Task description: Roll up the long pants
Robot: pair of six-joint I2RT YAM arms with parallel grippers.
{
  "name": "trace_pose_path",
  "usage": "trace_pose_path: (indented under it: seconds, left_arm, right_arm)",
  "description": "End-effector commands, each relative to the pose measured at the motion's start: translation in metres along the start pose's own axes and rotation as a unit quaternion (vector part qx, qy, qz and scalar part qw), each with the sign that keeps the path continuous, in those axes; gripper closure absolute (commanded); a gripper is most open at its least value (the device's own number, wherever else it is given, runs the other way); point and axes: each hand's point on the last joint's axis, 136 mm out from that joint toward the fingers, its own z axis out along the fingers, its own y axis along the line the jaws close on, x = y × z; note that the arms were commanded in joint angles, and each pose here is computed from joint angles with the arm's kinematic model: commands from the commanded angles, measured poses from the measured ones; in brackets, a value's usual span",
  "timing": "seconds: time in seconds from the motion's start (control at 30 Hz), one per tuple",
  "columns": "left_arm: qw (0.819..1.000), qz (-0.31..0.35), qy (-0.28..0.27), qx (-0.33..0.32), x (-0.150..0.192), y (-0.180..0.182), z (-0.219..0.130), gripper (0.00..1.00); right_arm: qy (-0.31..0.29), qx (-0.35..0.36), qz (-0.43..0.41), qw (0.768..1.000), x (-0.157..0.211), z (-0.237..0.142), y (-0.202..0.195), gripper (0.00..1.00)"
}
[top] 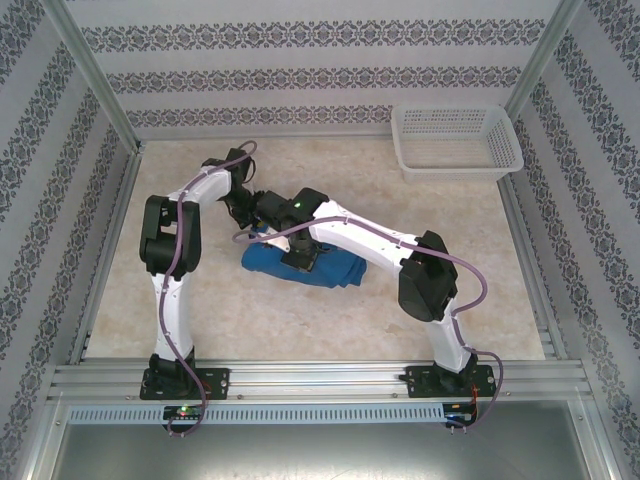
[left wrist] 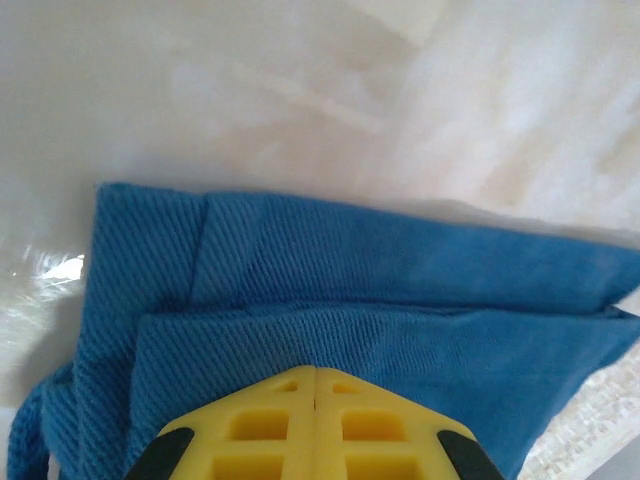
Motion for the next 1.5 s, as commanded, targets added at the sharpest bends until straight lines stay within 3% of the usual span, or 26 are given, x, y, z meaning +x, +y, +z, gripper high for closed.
trace_pose_path:
  seconds: [0.0,0.57,0.97,1.2,1.3,1.37,1.47]
  left_arm:
    - [1.0,0.008,0.008,0.002,0.005,0.004,0.007,1.0]
    - [1.0,0.007,0.028,-0.004,0.023,0.011,0.022,1.0]
    - [1.0,0.014,0.023,-0.006,0.025,0.008,0.012,1.0]
    - [1.0,0.016,0.021,-0.009,0.028,0.007,0.007,1.0]
    - [1.0,0.016,0.02,-0.009,0.027,0.007,0.006,1.0]
    - [1.0,0.015,0.02,-0.009,0.027,0.007,0.006,1.0]
    - [1.0,0.014,0.021,-0.01,0.027,0.006,0.007,1.0]
  right_arm:
    - [-0.02,-0.002,-0.014,1.0,-0.007,-0.019,0.0,1.0]
    - [-0.081,-0.112,0.019,0.99,-0.056,-0.026,-0.03,1.0]
    - [-0.093,-0.264,0.117,0.953,-0.066,0.039,-0.071,1.0]
    - [-0.094,-0.308,0.178,0.93,-0.061,0.072,-0.096,1.0]
    - [-0.093,-0.32,0.193,0.923,-0.058,0.077,-0.101,0.82]
    - [-0.089,-0.309,0.191,0.927,-0.054,0.075,-0.102,0.65]
    - [-0.101,-0.269,0.182,0.94,-0.054,0.06,-0.108,0.5]
